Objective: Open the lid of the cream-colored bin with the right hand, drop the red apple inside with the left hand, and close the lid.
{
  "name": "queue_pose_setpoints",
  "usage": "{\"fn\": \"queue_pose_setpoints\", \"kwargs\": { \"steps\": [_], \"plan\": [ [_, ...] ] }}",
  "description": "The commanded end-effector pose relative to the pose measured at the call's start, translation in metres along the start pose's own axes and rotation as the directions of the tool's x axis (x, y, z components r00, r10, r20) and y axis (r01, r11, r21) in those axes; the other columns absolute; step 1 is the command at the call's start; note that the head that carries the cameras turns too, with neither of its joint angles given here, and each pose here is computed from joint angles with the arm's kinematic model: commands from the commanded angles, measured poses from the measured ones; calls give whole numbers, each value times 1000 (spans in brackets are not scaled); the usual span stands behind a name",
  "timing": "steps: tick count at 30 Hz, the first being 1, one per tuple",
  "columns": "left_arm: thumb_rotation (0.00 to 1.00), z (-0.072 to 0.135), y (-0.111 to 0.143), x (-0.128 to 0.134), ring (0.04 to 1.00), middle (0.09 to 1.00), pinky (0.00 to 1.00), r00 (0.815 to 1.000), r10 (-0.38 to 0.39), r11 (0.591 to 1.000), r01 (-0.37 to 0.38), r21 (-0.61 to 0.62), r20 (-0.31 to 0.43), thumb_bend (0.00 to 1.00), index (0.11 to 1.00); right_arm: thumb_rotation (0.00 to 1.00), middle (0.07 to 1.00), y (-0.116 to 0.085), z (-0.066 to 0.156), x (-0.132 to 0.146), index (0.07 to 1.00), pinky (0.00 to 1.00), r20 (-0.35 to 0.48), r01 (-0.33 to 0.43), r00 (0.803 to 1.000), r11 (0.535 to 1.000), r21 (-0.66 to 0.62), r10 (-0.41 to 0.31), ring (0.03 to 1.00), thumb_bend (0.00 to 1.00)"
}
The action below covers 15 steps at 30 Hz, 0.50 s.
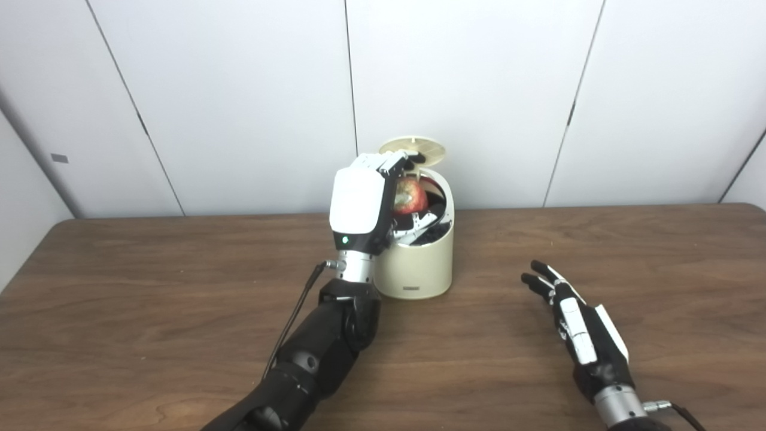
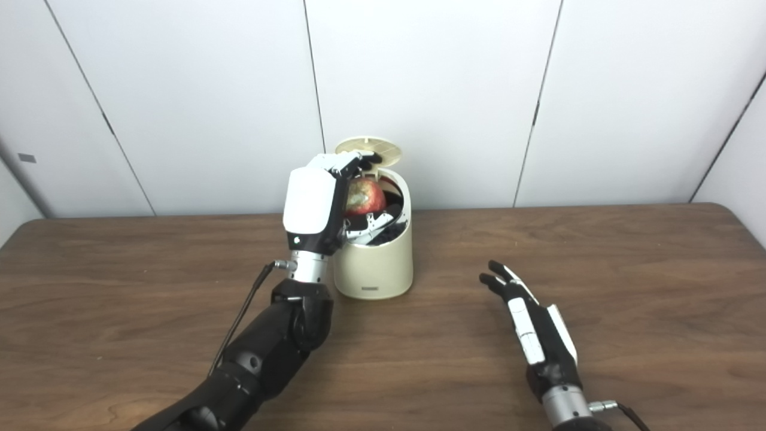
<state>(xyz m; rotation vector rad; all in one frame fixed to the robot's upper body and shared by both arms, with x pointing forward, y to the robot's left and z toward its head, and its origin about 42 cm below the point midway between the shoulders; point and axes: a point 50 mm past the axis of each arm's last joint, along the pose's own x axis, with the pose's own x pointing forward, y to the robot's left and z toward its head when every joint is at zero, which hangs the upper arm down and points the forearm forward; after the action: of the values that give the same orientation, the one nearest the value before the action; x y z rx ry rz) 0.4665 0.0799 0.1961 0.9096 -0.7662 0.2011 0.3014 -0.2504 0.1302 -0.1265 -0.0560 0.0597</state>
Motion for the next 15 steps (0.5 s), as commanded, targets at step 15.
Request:
{"fn": "queue_pose_setpoints", "kwargs": {
  "steps": [15],
  "plan": [
    [127,5,12,20,695,715,615,997,78,994,-76,-73,24,926,681,1000,826,0,-1,-1,877,976,-7,-10,1000,1000,5,10,888,581]
  ]
}}
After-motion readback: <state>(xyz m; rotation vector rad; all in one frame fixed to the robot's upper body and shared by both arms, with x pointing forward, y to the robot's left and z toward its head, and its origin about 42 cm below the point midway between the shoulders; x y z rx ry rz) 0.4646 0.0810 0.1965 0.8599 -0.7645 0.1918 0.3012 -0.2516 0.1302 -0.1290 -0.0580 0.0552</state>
